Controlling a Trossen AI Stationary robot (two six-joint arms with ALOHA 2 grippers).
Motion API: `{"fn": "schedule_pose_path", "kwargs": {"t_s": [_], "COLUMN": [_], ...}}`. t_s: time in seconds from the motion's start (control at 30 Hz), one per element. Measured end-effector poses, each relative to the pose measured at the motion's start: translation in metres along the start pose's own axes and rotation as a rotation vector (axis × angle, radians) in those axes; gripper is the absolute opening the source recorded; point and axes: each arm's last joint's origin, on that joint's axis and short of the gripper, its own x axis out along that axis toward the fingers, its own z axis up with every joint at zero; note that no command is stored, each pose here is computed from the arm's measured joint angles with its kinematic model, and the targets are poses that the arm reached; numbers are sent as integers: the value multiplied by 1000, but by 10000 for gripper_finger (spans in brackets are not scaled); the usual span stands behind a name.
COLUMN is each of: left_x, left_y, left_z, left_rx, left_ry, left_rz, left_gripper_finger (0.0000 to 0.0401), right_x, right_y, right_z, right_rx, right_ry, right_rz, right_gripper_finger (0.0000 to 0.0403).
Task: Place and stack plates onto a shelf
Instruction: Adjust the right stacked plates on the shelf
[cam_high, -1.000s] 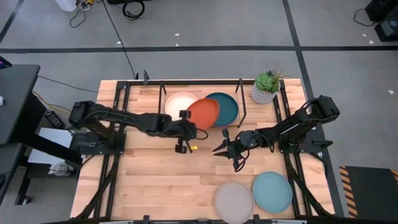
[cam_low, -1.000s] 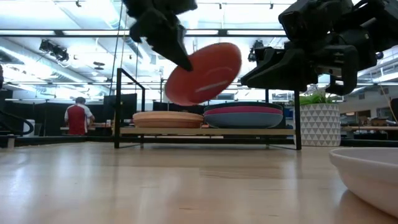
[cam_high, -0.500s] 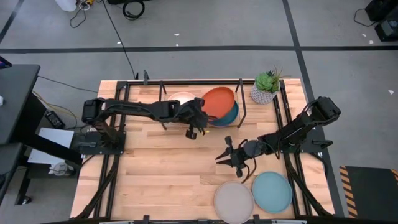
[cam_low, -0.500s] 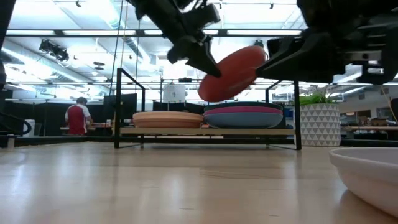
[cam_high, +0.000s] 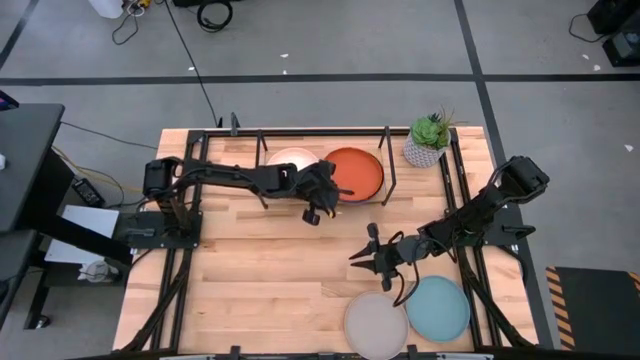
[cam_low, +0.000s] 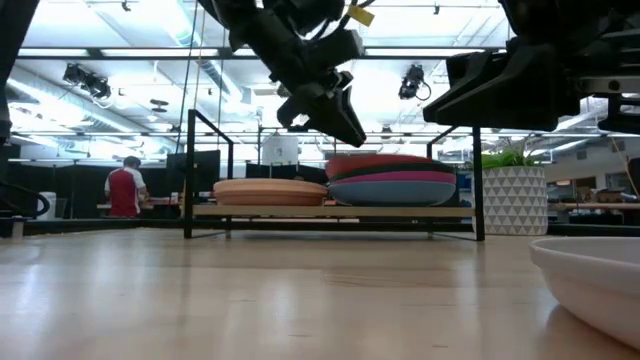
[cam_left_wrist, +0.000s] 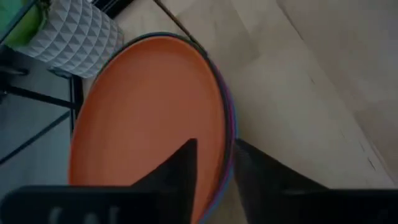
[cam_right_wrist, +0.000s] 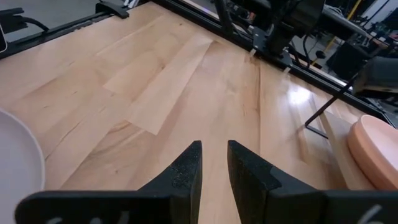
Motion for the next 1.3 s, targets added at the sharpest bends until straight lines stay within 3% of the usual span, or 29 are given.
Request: {"fn": "schedule_pose_path", "kwargs": {"t_s": [0.17,0.4,0.57,0.7,0.77,1.03,1.3], "left_x": [-13,-16,-10,-23,-36,-77,-94], "left_y": [-3,-20,-54,-68,-68,-69,-76], "left_z": [8,3,-14,-14,-16,-31,-43], "left_rx": [-85,-227,-248,-236,-237,-236,-163], "left_ry": [9,55,96,-10,-79,-257,-435], "left_rz": [32,-43,-153,-146,-115,-33,38], "left_gripper_finger": [155,145,141,141,141,141,141], "right_x": [0,0,-1,-3,-3,2,4], "right_y": [0,0,-5,-16,-21,-41,-71], "right_z": [0,-2,-8,-13,-16,-26,-44], "right_rx": [-2,-11,-14,5,-1,2,14], "right_ry": [5,20,124,212,251,315,425], "right_rz": [0,-13,-223,-501,-570,-607,-648], "right_gripper_finger": [82,82,82,82,82,82,82]}}
